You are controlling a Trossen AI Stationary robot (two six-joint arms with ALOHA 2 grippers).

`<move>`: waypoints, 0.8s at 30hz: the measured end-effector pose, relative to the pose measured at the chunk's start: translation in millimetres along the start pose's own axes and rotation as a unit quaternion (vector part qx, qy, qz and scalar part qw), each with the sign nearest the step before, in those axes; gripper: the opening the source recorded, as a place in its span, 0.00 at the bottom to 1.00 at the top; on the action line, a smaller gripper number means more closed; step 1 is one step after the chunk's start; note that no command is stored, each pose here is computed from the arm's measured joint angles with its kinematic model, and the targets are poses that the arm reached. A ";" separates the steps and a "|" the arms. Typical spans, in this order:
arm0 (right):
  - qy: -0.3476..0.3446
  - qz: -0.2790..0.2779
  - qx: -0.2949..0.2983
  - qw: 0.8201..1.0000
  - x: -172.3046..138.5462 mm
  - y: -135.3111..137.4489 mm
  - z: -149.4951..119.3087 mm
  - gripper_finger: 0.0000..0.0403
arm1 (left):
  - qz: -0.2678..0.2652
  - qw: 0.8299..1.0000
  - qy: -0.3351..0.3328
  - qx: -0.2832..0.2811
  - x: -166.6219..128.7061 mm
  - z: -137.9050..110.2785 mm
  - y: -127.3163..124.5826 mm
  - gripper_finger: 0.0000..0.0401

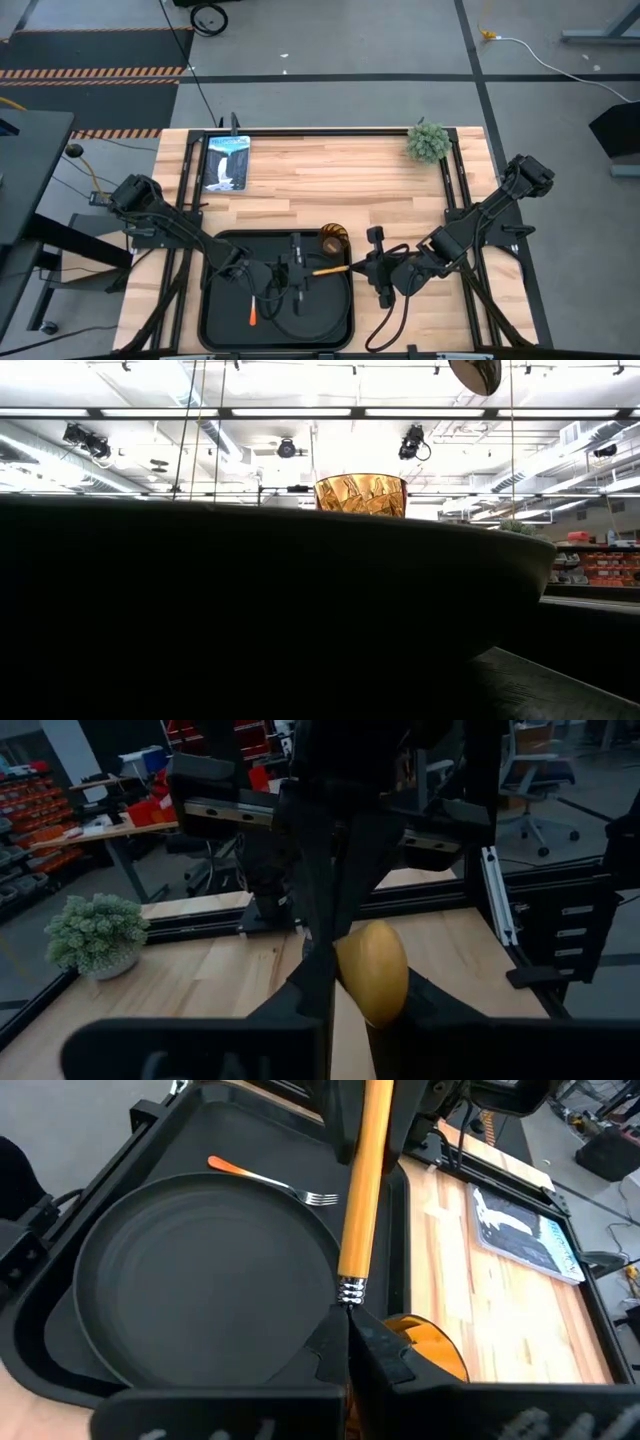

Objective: Pick and place plate/cup/fork/spoon on tray
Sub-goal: Put the yellow spoon on the black serving tray

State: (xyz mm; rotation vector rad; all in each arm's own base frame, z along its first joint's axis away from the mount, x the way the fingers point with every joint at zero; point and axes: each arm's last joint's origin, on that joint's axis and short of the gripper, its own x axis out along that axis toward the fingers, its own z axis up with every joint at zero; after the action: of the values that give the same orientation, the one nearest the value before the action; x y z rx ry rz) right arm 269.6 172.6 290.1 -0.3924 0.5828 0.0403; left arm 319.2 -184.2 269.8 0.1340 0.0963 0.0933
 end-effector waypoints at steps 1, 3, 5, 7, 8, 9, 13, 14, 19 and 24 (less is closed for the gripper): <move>-0.001 0.003 0.001 1.000 0.0 0.2 0.2 0.01 | 0.000 1.000 0.000 0.000 -0.1 0.0 -0.1 0.09; -0.003 0.009 0.002 1.000 0.0 0.5 0.7 0.03 | 0.000 1.000 0.000 -0.001 -0.5 0.1 -0.6 0.11; -0.004 0.012 0.002 1.000 0.1 0.6 0.8 0.07 | 0.000 1.000 0.000 -0.001 -1.1 0.2 -1.4 0.12; -0.004 0.012 0.007 1.000 0.0 0.7 0.8 0.13 | -0.001 1.000 0.000 -0.001 -1.9 0.2 -2.4 0.11; -0.004 0.012 0.013 1.000 0.1 0.5 0.9 0.16 | -0.001 1.000 0.000 0.001 -2.1 0.1 -2.7 0.11; -0.004 0.011 0.018 1.000 0.6 -0.3 1.0 0.19 | -0.001 1.000 0.000 0.002 -2.3 0.0 -3.0 0.10; -0.001 0.009 0.028 1.000 2.0 -2.6 0.6 0.32 | -0.002 1.000 0.004 0.006 -2.6 -1.0 -3.3 0.10; -0.001 0.008 0.028 1.000 2.0 -2.8 0.6 0.34 | -0.001 1.000 0.007 0.008 -2.6 -1.7 -3.3 0.10; -0.004 0.010 0.027 1.000 -8.1 -6.3 1.5 0.42 | 0.012 0.999 0.039 0.035 -9.3 -8.3 -9.4 0.10; -0.038 0.025 0.039 0.998 -33.7 -10.1 7.4 0.43 | 0.042 0.995 0.066 0.059 -29.7 -6.5 -16.1 0.10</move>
State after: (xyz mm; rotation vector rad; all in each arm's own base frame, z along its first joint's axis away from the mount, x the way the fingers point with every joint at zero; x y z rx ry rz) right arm 246.8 168.4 317.6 -0.2997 0.5178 0.0796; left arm 290.5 -202.1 263.9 0.2510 0.2285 0.1795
